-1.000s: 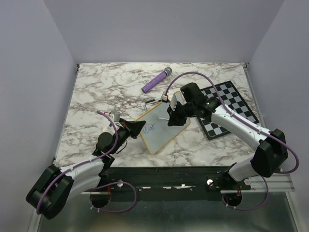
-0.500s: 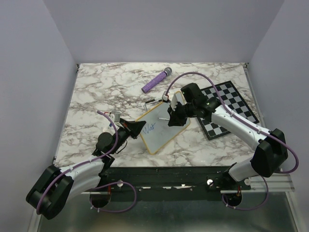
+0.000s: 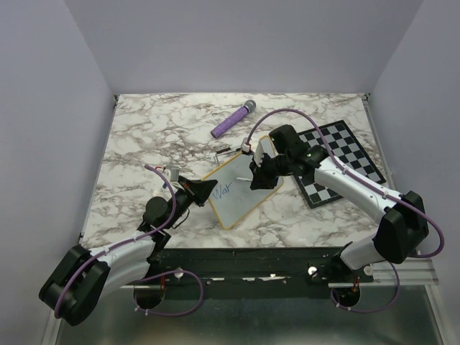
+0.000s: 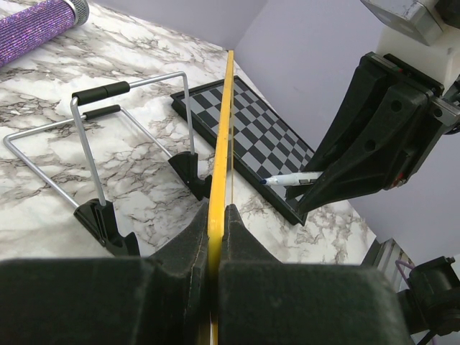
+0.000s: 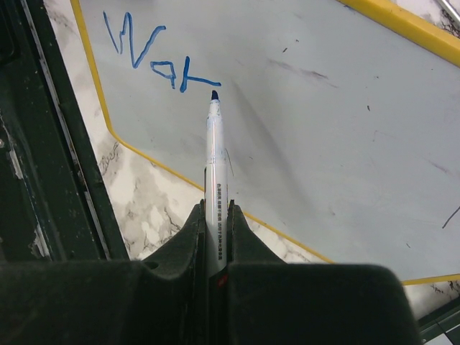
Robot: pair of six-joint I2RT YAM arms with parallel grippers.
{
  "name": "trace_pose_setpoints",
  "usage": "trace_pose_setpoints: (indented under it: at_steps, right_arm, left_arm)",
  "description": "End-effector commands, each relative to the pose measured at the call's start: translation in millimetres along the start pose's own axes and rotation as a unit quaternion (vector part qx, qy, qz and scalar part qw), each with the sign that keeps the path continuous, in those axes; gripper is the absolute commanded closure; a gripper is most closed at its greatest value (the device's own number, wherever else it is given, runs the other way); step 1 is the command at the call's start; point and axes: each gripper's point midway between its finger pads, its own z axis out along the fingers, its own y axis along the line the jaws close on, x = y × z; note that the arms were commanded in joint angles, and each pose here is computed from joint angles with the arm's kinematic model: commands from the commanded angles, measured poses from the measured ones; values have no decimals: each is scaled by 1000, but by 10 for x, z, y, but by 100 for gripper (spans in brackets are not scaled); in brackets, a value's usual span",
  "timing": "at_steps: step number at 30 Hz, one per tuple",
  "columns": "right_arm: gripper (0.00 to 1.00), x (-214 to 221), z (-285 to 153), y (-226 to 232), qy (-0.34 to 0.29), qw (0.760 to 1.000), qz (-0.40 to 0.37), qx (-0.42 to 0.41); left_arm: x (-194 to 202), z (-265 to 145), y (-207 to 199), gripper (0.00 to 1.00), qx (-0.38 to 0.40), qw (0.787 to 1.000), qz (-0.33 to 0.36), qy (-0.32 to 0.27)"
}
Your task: Write a sentence on the whiteboard
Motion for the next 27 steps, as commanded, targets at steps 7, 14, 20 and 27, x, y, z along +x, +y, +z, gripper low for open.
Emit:
trace_pose_setpoints:
  at_steps: [7, 14, 20, 27]
  right_arm:
    - [99, -41, -56, 54, -16, 1000, -16, -9]
    - [99, -44, -59, 66, -18, 1000, -22, -12]
    - [99, -44, -64, 56, -18, 1000, -24, -9]
    - [99, -31, -47, 60, -17, 1000, -22, -12]
  left_arm:
    - [54, -26, -9, 100, 9, 1000, 19, 10]
    - [51, -22, -10, 100, 8, 1000, 15, 10]
    - [46, -29, -13, 100, 8, 1000, 14, 8]
    - [41, -26, -18, 100, 9, 1000, 12, 7]
